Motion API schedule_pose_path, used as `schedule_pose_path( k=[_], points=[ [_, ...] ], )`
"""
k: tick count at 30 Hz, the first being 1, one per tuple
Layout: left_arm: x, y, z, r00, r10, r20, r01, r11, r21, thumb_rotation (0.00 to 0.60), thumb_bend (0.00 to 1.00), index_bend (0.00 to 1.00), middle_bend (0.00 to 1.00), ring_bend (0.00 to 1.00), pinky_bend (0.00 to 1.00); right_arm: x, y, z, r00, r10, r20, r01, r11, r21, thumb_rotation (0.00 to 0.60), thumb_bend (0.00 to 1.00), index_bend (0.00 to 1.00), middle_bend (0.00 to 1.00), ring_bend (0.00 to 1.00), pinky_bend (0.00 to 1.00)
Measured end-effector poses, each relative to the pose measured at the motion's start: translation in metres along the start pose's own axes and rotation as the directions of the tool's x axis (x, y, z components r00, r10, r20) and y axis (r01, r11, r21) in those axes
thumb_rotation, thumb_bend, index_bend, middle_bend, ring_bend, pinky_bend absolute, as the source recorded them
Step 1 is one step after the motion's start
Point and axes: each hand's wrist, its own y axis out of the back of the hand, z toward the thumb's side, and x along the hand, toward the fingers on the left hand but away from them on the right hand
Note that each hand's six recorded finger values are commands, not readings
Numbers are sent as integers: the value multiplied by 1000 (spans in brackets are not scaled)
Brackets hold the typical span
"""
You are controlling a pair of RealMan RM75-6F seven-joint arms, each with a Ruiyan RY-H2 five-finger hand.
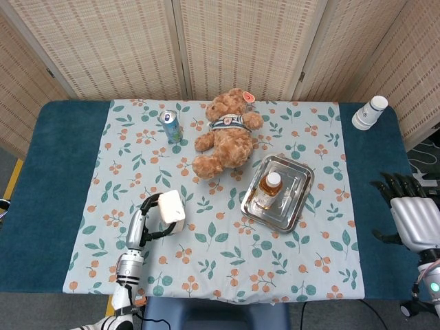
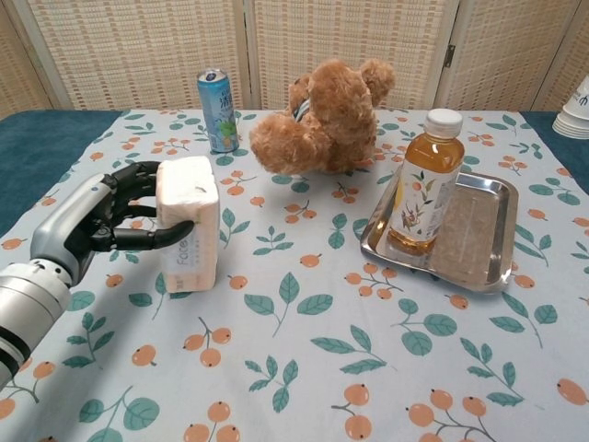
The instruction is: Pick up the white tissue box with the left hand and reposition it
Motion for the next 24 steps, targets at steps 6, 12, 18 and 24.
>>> schedule_pose_path(
  k=[6,12,18,24],
  points=[
    [0,2,-4,1000,-15,-14,15,1000,-16,600,154,5,119,27,215,-1,0,-1,1000,-1,3,1,1000,1,600,118,162,48,0,0],
    [4,8,-6,999,-34,-20,33,998,-57,600,117,0,0,0,183,0,-4,3,1000,12,-8,-12,1000,11,600,118,170,48,0,0],
    [5,11,-2,999,-37,-6,36,997,-65,600,111,0,0,0,174,0,-4,2,1000,10,-2,-10,1000,9,600,118,170,48,0,0],
    [4,13,5,999,-44,6,45,996,-71,600,110,0,0,0,162,0,-3,1,1000,10,-2,-10,1000,8,600,118,174,48,0,0]
  ],
)
